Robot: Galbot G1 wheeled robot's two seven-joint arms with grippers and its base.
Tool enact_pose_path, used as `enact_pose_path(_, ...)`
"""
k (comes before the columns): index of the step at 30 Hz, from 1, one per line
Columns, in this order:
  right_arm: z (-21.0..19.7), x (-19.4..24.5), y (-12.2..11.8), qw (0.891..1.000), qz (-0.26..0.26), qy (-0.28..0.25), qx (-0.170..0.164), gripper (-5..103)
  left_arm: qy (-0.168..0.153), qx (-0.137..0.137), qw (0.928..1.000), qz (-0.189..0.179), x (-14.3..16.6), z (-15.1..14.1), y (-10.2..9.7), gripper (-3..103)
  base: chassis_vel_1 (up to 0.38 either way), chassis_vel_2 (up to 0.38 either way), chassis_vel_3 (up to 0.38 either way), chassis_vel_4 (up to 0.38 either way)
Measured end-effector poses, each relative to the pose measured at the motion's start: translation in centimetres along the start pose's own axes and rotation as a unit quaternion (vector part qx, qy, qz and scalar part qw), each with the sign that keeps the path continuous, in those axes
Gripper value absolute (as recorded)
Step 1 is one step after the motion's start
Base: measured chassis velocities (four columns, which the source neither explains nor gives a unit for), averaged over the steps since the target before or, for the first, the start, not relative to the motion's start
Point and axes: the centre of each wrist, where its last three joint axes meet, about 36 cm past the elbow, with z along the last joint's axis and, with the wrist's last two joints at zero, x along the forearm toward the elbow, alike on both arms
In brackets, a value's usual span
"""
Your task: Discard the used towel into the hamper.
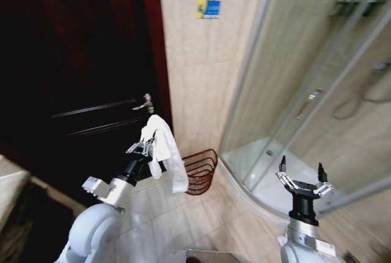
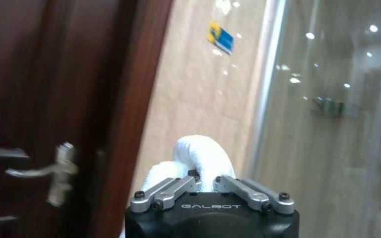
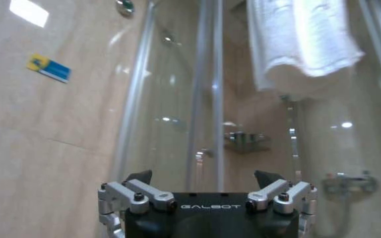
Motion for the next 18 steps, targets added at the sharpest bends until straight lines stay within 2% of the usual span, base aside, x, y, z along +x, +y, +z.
enact_pose_path(5,0.3,0.1,0.0,1.000,-0.003,0.005,0.002,100,-0.015,-0.011,0.9998,-0.009,-1.0,2.5,1.5,3,-0.106,-0.120,-0.102,-0.123)
enact_pose_path(9,0.5,0.1,0.4,1.000,-0.008,0.012,0.003,100,0.002,-0.018,0.9998,-0.009,-2.6,5.7,2.8,3,-0.031,-0.042,-0.037,-0.033)
enact_pose_path(16,0.6,-0.2,0.5,1.000,-0.012,0.017,0.007,100,0.010,-0.015,0.9998,0.004,-5.0,8.4,4.4,3,0.000,0.000,0.000,0.000)
enact_pose_path(18,0.6,-0.3,0.5,1.000,-0.011,0.018,0.009,100,0.015,-0.016,0.9996,0.017,-6.4,9.3,5.5,3,0.000,0.000,0.000,0.000)
